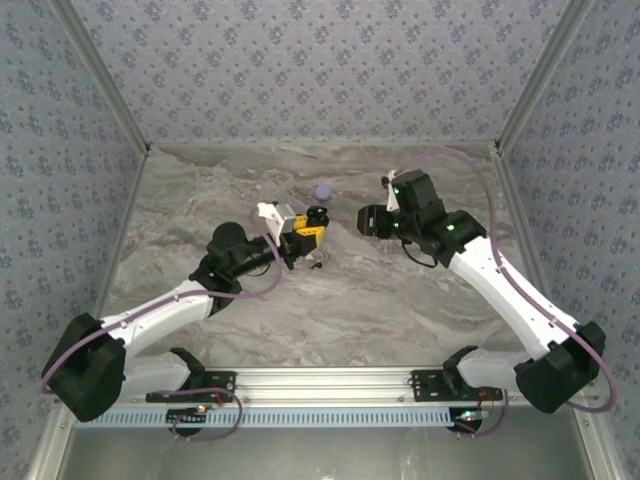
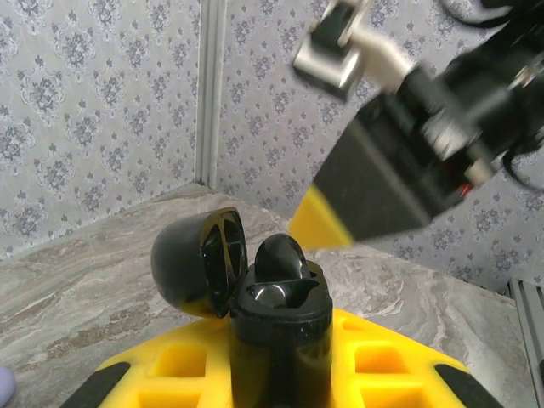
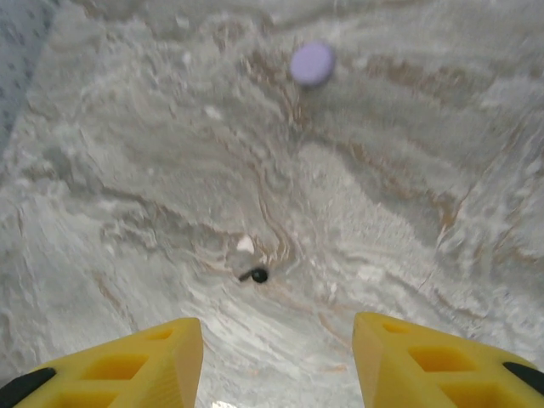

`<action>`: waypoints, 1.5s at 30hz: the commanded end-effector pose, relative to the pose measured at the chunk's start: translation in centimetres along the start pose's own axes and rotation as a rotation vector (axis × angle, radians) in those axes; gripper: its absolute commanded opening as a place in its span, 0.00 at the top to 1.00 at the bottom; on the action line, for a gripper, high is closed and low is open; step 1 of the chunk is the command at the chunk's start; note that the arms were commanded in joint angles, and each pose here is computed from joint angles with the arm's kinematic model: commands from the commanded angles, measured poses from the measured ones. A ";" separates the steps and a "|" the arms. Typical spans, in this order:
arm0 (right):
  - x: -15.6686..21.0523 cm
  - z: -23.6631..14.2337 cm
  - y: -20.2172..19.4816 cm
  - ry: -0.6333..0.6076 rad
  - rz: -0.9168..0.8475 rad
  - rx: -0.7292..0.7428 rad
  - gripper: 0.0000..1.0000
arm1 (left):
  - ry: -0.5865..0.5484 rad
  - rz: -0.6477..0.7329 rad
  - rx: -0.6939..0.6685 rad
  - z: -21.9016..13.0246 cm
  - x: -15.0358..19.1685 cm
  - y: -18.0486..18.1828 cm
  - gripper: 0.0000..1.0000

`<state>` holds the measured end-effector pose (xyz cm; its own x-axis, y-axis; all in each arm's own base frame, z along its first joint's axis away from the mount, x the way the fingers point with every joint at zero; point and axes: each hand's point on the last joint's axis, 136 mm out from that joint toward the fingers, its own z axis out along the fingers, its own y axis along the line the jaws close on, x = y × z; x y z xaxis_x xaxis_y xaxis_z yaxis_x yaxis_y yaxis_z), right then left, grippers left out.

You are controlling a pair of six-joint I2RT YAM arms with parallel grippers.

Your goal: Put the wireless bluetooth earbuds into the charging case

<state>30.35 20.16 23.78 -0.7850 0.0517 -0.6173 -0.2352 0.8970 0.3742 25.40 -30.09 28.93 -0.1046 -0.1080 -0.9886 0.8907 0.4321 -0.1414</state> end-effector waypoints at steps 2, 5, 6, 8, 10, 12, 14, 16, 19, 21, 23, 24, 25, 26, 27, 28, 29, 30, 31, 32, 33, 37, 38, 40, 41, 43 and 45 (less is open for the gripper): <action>3.2 3.6 0.1 0.142 0.007 -0.036 0.49 | -0.056 0.055 0.031 -0.4 -3.1 -1.2 0.79; 4.7 6.2 0.7 0.207 -0.018 -0.065 0.49 | -0.057 0.060 0.029 -0.7 -3.3 -1.4 0.79; 5.2 7.1 1.0 0.227 -0.021 -0.076 0.49 | -0.057 0.062 0.027 -0.8 -3.3 -1.4 0.79; 6.0 8.7 1.5 0.266 -0.019 -0.097 0.50 | -0.056 0.064 0.024 -1.1 -3.4 -1.5 0.79; 6.7 10.4 2.3 0.303 -0.015 -0.121 0.51 | -0.056 0.066 0.021 -1.3 -3.5 -1.6 0.79; 7.7 12.0 2.7 0.345 -0.021 -0.116 0.51 | -0.057 0.066 0.015 -1.5 -3.5 -1.6 0.79; 7.7 13.3 3.5 0.361 -0.028 -0.119 0.52 | -0.059 0.067 0.014 -1.7 -3.6 -1.6 0.79; 8.3 14.8 3.9 0.391 -0.029 -0.112 0.52 | -0.060 0.067 0.009 -1.9 -3.6 -1.6 0.79; 9.1 16.7 4.2 0.429 -0.047 -0.092 0.53 | -0.063 0.068 0.007 -2.2 -3.7 -1.7 0.79; 9.4 17.6 4.3 0.444 -0.053 -0.082 0.54 | -0.064 0.068 0.007 -2.3 -3.7 -1.8 0.79; 9.7 18.3 4.2 0.458 -0.059 -0.068 0.55 | -0.064 0.066 0.005 -2.5 -3.7 -1.8 0.79; 9.8 18.7 4.2 0.468 -0.064 -0.059 0.56 | -0.067 0.066 0.003 -2.5 -3.7 -1.8 0.78; 10.0 19.0 4.0 0.479 -0.069 -0.044 0.57 | -0.066 0.067 -0.001 -2.6 -3.7 -1.8 0.79; 10.1 19.2 3.9 0.485 -0.072 -0.032 0.57 | -0.067 0.069 -0.001 -2.7 -3.7 -1.8 0.79; 10.3 19.4 3.7 0.489 -0.077 -0.018 0.58 | -0.067 0.068 -0.003 -2.7 -3.7 -1.8 0.78; 10.5 19.5 3.6 0.495 -0.082 -0.006 0.59 | -0.068 0.068 -0.003 -2.8 -3.7 -1.8 0.79; 10.6 19.6 3.4 0.500 -0.084 0.003 0.59 | -0.068 0.070 -0.004 -2.8 -3.7 -1.8 0.79; 10.7 19.7 3.3 0.508 -0.086 0.013 0.59 | -0.070 0.071 -0.004 -2.9 -3.7 -1.8 0.79; 10.9 19.7 3.2 0.515 -0.090 0.022 0.59 | -0.069 0.071 -0.007 -2.9 -3.7 -1.8 0.79; 11.0 19.8 3.0 0.521 -0.094 0.031 0.59 | -0.069 0.070 -0.006 -2.9 -3.7 -1.8 0.78; 11.1 19.9 3.0 0.523 -0.103 0.037 0.60 | -0.069 0.071 -0.006 -2.9 -3.6 -1.8 0.79; 12.2 20.1 2.5 0.569 -0.124 0.074 0.60 | -0.070 0.069 -0.006 -2.9 -3.6 -1.8 0.79; 12.4 20.2 2.4 0.573 -0.130 0.083 0.60 | -0.070 0.071 -0.007 -2.9 -3.6 -1.8 0.79; 12.6 20.4 2.2 0.578 -0.134 0.097 0.60 | -0.072 0.070 -0.004 -2.9 -3.7 -1.8 0.79; 12.6 20.4 2.0 0.582 -0.138 0.110 0.61 | -0.072 0.070 -0.006 -2.9 -3.7 -1.8 0.79; 12.7 20.4 1.7 0.585 -0.152 0.138 0.63 | -0.074 0.071 -0.005 -2.9 -3.7 -1.8 0.79; 12.9 20.5 1.3 0.592 -0.164 0.158 0.64 | -0.072 0.070 -0.005 -2.9 -3.6 -1.8 0.79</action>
<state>31.77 31.93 2.62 -0.9443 -0.2766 -0.1781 -0.3148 0.9171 0.2446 23.35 -28.04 31.75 -0.0469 -0.1270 -0.9908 0.8891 0.4468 -0.0994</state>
